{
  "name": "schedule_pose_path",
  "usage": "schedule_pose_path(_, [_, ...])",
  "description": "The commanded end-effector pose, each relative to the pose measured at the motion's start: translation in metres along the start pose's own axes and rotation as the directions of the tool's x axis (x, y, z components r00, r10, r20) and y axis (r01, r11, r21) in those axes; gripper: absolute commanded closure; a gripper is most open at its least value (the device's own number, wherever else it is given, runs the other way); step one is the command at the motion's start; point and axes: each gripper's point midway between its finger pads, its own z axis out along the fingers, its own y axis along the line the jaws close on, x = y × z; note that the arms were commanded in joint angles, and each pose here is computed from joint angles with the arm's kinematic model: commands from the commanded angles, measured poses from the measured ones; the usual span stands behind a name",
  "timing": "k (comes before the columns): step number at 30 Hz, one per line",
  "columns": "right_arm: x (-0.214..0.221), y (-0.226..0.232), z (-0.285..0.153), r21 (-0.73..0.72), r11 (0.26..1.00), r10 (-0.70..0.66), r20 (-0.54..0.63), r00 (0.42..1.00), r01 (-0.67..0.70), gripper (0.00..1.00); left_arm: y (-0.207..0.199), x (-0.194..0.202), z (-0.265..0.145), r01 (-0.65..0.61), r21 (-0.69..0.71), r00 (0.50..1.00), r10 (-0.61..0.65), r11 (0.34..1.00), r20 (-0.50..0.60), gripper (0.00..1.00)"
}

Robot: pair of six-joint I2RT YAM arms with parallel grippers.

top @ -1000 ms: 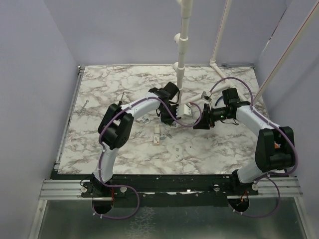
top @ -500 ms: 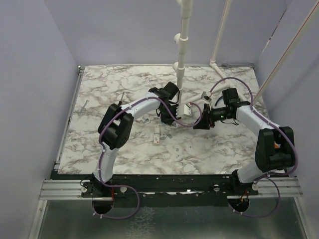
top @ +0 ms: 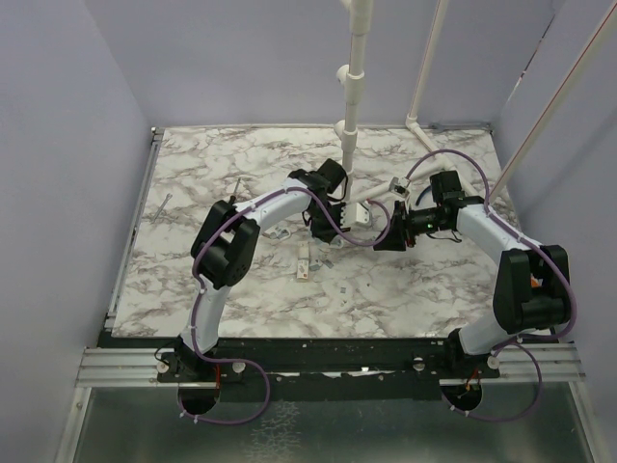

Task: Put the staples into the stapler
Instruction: Install the staple into the stapler.

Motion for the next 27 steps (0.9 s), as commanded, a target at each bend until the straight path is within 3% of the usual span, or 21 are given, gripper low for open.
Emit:
schedule_pose_path(1, [-0.0031,-0.0009,-0.0014,-0.005,1.0,-0.003,0.002,1.0,0.003,0.68,0.0011,-0.0042,0.0018,-0.012,0.021,1.0,0.012,1.0,0.019,1.0])
schedule_pose_path(27, [-0.0024,-0.0011,-0.0008,-0.01,1.0,0.003,0.0,1.0,-0.003,0.68,0.004,-0.0015,0.0026,-0.038,0.04,0.999,0.039,0.998,-0.016,1.0])
